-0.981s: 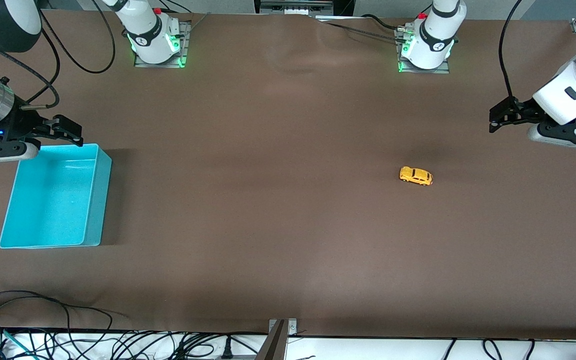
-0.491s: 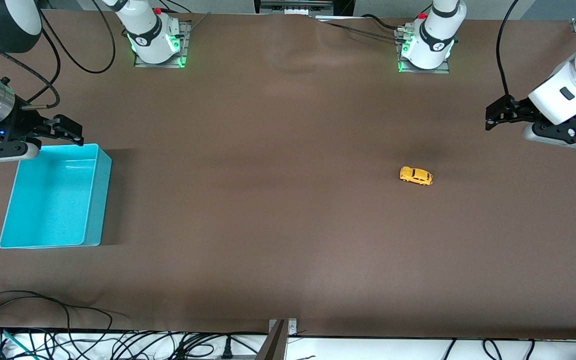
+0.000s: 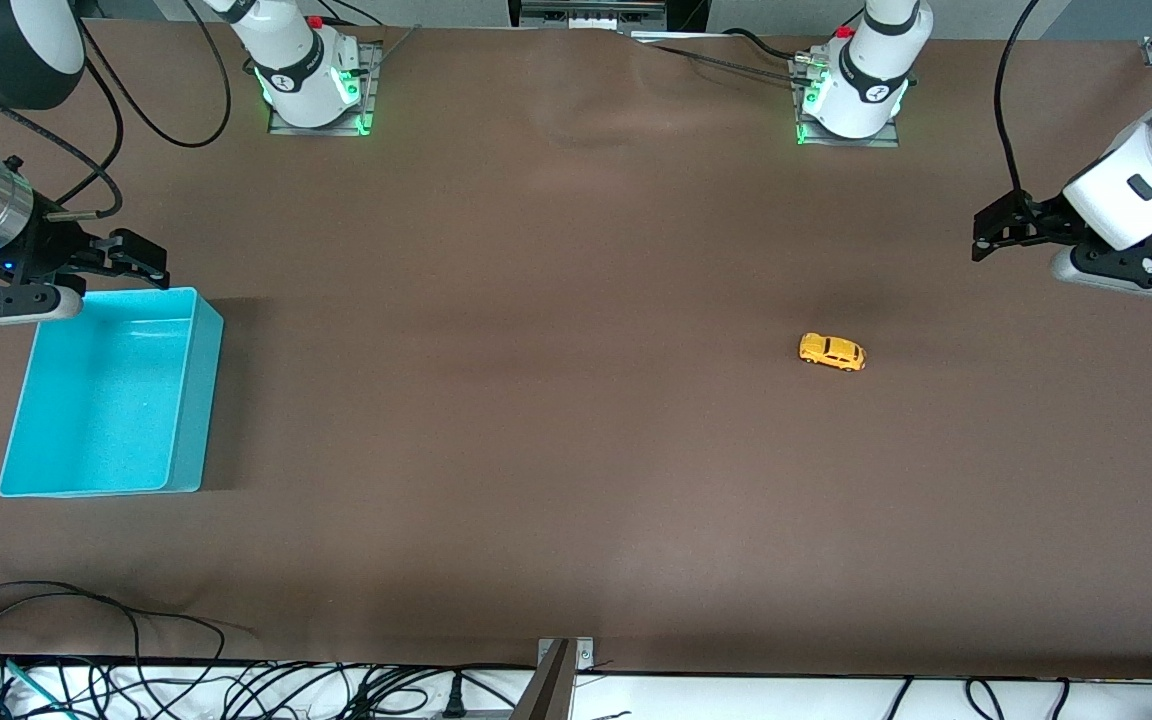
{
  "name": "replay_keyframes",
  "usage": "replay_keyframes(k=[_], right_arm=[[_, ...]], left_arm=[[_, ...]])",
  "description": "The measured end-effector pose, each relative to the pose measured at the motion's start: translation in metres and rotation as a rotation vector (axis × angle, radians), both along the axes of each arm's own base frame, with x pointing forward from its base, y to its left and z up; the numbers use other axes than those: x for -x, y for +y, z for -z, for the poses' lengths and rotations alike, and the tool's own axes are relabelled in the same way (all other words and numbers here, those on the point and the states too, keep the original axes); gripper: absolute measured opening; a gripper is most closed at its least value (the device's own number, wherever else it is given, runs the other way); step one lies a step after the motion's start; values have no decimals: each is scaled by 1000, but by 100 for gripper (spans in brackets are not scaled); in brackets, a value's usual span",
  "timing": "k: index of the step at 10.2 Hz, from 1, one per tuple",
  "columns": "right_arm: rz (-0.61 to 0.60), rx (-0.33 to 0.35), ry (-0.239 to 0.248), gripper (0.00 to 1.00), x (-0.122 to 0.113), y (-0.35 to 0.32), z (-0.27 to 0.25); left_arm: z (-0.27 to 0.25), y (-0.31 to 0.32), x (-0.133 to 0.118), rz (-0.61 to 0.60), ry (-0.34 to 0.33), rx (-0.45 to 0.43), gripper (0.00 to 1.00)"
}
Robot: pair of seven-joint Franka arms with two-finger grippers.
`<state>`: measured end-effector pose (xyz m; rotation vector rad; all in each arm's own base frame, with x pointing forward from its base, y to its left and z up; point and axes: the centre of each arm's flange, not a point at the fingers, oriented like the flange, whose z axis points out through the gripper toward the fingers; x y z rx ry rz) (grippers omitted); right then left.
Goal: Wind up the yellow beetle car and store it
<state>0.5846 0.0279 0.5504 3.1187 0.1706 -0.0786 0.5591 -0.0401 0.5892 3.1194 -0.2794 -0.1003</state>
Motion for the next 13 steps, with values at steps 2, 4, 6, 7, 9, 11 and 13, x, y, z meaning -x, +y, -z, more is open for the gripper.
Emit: replay_keyframes(k=[2,4,6,7,9,11,13], right_arm=[[0,0,2,100,0,0,1],[0,0,6,100,-1,0,3],[0,0,7,100,-2,0,4],[0,0,7,100,-2,0,4],[1,0,7,100,-2,0,4],[1,0,7,100,-2,0,4],[1,0,7,100,-2,0,4]], left_arm=[[-3,0,0,0,-7,1,100],[-6,0,-1,0,-13,1,100],[-5,0,-3,0,-12,2,100],[-5,0,-3,0,-11,2,100],[-4,0,-3,0,-10,2,100],[-5,0,-3,0,-11,2,100],[-5,0,-4,0,-11,2,100]])
